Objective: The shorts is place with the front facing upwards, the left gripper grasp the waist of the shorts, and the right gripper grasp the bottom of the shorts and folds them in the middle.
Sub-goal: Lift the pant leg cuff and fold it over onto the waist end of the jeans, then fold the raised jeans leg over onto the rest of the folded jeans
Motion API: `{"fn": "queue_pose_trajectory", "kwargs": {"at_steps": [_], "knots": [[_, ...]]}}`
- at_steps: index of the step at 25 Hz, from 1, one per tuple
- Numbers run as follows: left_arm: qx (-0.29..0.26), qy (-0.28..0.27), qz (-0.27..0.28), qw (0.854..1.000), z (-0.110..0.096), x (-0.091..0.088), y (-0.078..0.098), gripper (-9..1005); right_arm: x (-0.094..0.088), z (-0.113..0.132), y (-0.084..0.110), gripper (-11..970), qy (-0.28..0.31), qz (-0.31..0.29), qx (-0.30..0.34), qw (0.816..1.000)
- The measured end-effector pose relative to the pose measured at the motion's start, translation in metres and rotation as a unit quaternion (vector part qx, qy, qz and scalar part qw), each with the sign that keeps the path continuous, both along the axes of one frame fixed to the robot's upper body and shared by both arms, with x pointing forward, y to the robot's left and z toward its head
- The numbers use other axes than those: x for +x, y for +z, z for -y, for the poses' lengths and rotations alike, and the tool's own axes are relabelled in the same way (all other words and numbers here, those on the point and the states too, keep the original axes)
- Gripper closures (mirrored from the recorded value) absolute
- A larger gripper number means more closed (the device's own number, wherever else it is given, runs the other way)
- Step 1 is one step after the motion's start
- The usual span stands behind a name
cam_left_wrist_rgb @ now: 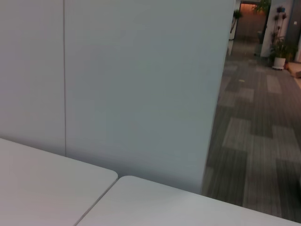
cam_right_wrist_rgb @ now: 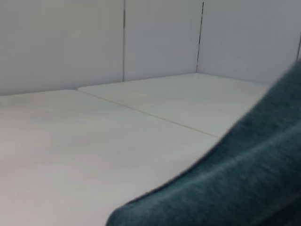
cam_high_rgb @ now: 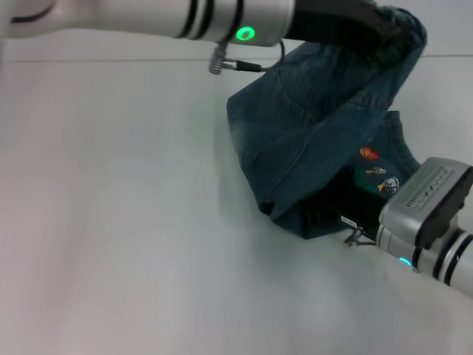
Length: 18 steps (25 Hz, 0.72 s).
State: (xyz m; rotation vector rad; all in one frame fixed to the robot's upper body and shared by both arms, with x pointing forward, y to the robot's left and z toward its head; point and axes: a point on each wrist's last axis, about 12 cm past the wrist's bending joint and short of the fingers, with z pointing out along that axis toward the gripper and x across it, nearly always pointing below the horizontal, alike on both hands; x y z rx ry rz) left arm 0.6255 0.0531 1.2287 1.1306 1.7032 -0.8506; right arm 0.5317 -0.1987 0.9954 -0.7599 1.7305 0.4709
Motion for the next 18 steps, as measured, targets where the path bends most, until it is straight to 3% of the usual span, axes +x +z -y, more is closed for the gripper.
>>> {"fn": "queue_pose_trajectory", "kwargs": {"at_steps": [6,15,18], "knots": [[0.014,-0.001,0.009,1.000,0.015,-0.002,-0.008,951,-0.015,0.019,-0.005,960,-0.020,0.000,0.017,1.000],[0.027,-0.003,0.019,0.999,0.021,-0.001,-0.015,942,-0.085,0.098,-0.002,960,-0.079,0.056,0.073,0.993],[0.036,-0.006,0.022,0.999,0.032,-0.004,-0.020,931,-0.101,0.113,-0.001,961,-0.098,0.056,0.088,0.990]]}}
